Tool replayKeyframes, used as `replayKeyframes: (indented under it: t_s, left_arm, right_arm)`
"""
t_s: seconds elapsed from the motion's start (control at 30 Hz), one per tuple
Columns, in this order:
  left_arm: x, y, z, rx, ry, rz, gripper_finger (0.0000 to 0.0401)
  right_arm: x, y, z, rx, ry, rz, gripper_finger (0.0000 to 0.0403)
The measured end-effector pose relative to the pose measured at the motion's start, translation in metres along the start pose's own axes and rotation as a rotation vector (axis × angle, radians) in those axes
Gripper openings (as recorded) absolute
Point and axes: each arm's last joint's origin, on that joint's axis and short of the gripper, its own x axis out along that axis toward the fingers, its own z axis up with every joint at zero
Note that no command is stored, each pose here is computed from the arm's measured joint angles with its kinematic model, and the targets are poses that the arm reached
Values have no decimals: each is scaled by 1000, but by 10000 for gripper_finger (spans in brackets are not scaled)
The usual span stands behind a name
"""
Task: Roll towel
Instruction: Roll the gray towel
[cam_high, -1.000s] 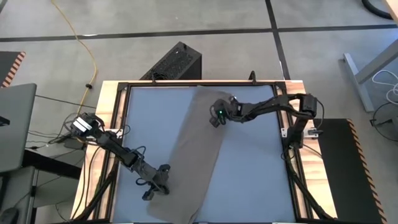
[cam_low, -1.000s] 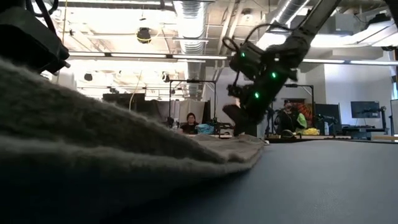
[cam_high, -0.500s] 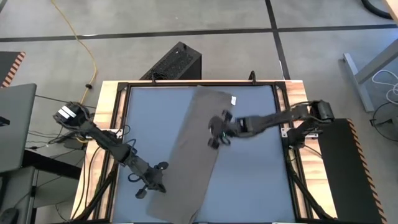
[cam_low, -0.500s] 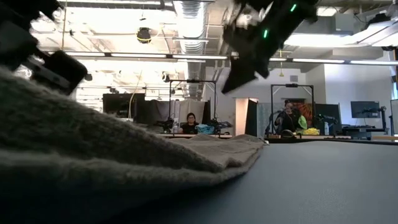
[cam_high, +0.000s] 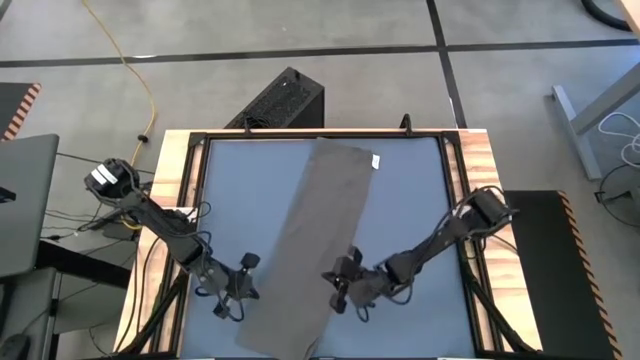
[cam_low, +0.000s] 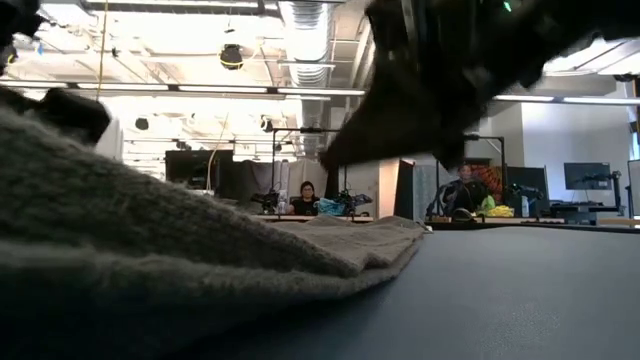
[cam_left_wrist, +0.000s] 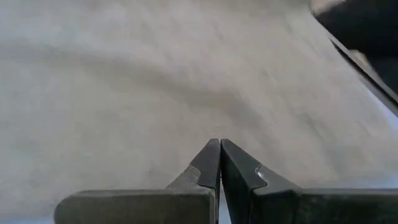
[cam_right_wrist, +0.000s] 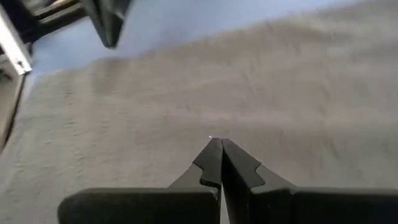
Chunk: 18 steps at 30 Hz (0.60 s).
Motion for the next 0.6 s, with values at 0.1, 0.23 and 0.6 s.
replayKeyframes:
  t_s: [0.1, 0.23, 0.6]
  left_arm:
    - [1, 7, 8, 56, -74, 87, 0]
    - [3, 27, 13, 29, -95, 160, 0]
    - [7, 78, 2, -80, 42, 204, 0]
  right_arm:
    - [13, -6, -12, 86, 23, -31, 27]
    - [26, -15, -25, 123, 54, -77, 27]
    - [31, -32, -27, 181, 128, -186, 27]
